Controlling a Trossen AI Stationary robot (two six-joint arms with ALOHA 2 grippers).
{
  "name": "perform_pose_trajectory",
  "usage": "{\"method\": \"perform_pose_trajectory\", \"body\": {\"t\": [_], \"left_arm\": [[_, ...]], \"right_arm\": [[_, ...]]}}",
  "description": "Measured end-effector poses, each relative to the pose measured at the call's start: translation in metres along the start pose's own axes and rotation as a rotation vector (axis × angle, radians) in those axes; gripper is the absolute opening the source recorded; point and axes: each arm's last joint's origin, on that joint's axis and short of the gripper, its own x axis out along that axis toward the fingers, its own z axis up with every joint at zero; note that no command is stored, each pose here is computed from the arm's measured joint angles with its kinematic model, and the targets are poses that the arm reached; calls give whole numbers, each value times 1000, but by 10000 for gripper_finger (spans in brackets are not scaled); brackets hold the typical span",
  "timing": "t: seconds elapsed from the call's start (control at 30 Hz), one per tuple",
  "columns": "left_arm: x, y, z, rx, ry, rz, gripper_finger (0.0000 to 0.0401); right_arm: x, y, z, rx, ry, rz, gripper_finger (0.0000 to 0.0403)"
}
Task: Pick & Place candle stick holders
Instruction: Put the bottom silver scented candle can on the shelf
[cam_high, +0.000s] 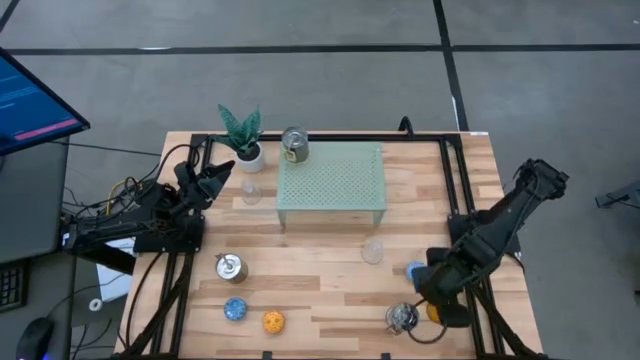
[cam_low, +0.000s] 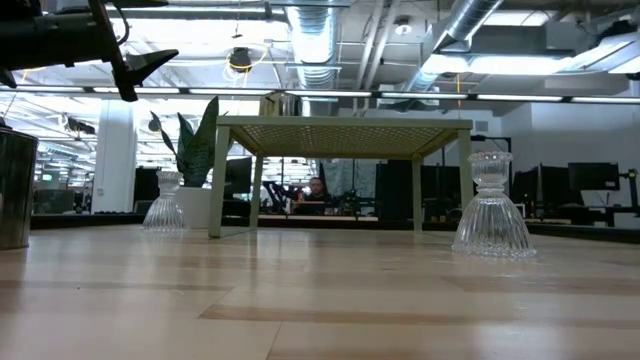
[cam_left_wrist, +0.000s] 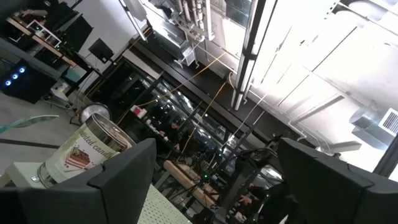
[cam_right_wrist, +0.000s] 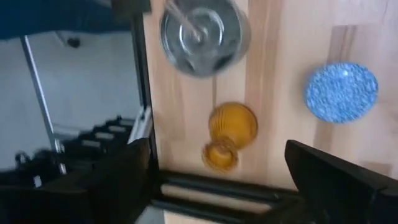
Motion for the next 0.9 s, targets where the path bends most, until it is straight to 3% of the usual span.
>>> {"method": "perform_pose_trajectory", "body": {"t": [0.43, 0.6, 0.9], "left_arm": [[0, 0, 0, 0, 0, 0, 337], [0, 0, 0, 0, 0, 0, 337], [0, 0, 0, 0, 0, 0, 337]], "right_arm": [[8, -1, 36, 158, -311, -77, 394], [6, -7, 36, 189, -356, -148, 396], [12, 10, 19, 59, -340, -170, 399]]}}
